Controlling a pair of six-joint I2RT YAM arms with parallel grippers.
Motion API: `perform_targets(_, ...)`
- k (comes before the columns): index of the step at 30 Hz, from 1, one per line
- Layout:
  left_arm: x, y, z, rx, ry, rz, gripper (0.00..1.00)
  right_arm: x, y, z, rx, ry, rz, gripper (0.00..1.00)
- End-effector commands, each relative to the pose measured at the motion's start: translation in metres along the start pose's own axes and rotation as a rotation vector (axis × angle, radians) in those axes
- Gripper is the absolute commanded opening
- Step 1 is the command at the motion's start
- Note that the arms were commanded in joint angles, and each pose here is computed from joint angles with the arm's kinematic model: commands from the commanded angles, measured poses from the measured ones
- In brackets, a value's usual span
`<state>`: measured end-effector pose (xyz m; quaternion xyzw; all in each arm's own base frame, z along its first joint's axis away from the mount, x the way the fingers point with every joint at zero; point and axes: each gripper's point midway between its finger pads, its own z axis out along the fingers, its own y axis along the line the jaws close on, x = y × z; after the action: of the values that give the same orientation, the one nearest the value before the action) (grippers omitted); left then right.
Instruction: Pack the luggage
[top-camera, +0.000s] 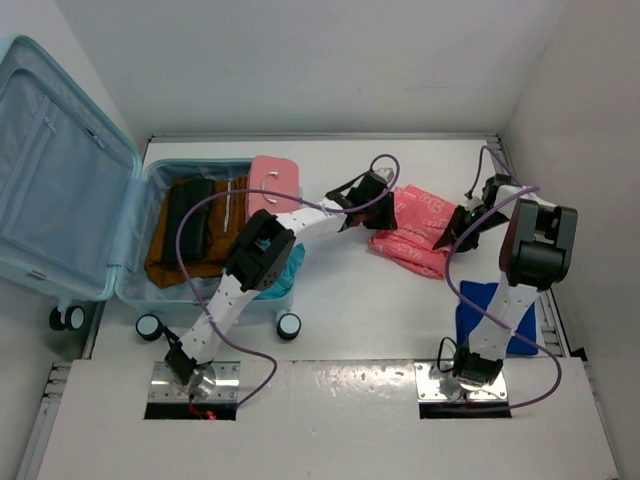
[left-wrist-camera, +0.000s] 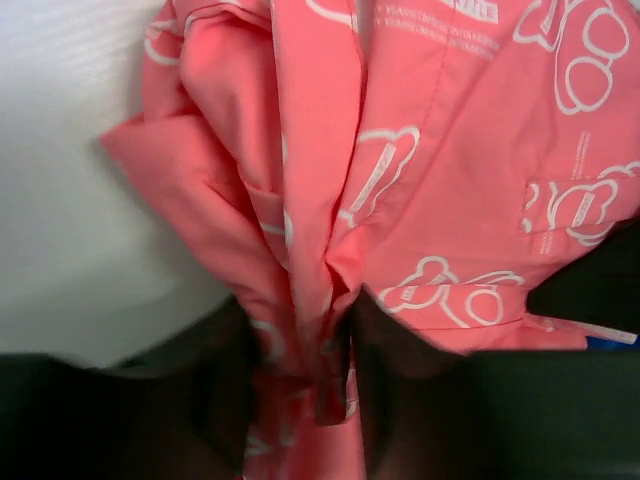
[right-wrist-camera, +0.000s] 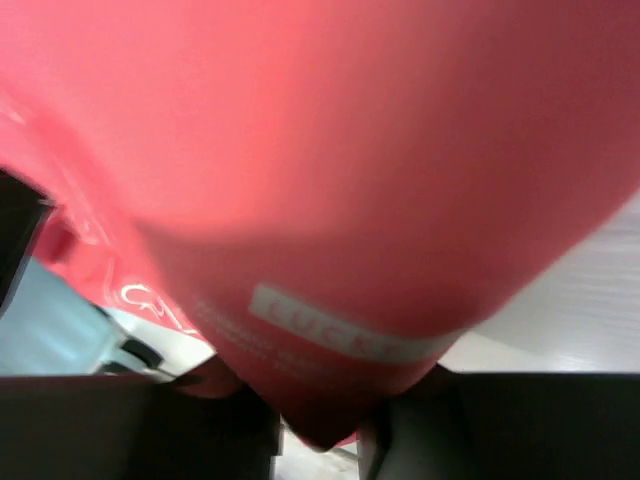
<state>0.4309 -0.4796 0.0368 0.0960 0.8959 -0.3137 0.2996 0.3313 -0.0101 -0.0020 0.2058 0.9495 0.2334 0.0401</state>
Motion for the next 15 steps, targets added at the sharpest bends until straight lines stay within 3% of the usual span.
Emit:
perform_targets(1,0.052,-0.019,0.002,0.049,0.129,0.004,0.3,-0.013,0.032,0.002,-0.074,-0.031,-0.076,0.21)
perform_targets(4,0.03,-0.024,-0.015,0.048,0.084,-0.008,0.14,-0.016,0.046,-0.013,-0.09,-0.06,-0.12,0.06)
perform_targets(6,0.01,-0.026,-0.029,0.039,0.034,0.004,0.1,-0.021,0.058,-0.03,-0.105,-0.105,-0.162,0.01)
perform_targets(11,-0.073,-0.066,-0.109,0.053,-0.2,0.14,0.01,-0.018,0.109,-0.072,-0.176,-0.24,-0.332,0.0)
perform_targets(15,-0.116,-0.088,-0.176,0.066,-0.348,0.203,0.0,-0.013,0.172,-0.1,-0.214,-0.353,-0.499,0.0)
